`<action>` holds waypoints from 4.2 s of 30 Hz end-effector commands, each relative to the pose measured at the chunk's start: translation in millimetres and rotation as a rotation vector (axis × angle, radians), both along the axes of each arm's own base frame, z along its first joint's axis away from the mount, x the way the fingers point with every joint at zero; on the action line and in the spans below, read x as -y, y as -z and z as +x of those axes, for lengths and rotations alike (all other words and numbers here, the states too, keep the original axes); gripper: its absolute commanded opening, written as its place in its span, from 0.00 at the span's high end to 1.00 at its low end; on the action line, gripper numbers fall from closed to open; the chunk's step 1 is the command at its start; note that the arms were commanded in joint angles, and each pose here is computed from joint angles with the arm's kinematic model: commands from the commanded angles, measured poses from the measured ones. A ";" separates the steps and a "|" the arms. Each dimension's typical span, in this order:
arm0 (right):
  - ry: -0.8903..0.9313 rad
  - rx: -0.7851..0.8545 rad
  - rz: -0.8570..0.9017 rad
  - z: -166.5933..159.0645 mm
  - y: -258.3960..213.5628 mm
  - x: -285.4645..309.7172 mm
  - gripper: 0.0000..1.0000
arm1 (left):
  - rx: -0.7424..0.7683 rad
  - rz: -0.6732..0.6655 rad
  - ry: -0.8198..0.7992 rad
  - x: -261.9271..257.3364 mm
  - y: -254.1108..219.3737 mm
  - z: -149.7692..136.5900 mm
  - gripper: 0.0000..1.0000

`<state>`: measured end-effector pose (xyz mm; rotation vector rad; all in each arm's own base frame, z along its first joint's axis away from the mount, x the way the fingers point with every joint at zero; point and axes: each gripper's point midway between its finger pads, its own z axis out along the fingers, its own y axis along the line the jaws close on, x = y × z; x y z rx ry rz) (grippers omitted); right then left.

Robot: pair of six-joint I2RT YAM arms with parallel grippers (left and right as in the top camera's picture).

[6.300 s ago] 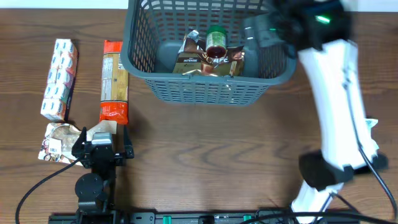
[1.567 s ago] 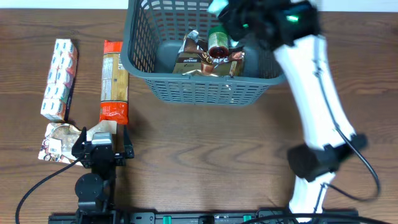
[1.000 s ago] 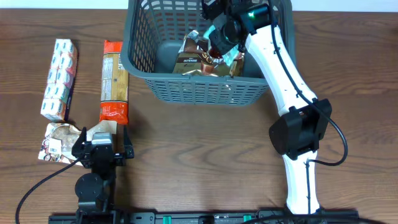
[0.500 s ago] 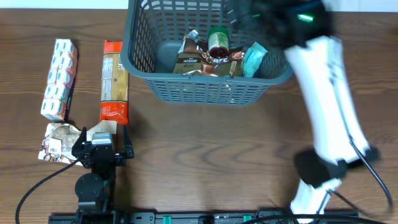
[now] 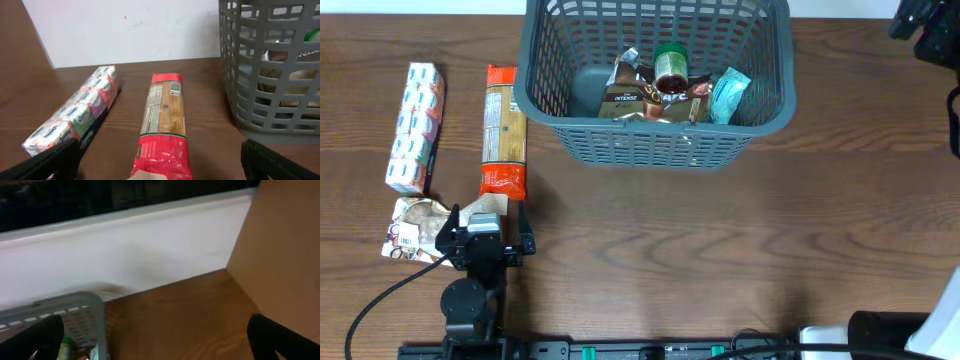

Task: Pack container
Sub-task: 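Raise the right gripper away and move the left gripper forward, then grasp the white tissue multipack with the left gripper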

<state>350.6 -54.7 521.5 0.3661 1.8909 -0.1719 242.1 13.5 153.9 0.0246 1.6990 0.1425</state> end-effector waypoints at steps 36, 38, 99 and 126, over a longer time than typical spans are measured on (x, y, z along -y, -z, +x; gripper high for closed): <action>0.002 -0.015 0.028 5.1 7.1 0.4 0.01 | -0.390 0.021 -0.052 -8.9 -234.8 28.7 0.02; 0.002 -0.015 0.029 5.1 7.1 0.4 0.01 | -0.432 0.102 -0.024 -8.8 -244.5 38.8 0.02; 0.002 -0.015 0.029 5.1 7.1 0.4 0.01 | -1.243 -0.300 0.049 -179.1 168.4 184.5 0.71; 0.002 -0.015 0.029 5.1 7.1 0.4 0.01 | -0.241 -0.002 0.105 -104.6 -267.0 206.4 0.94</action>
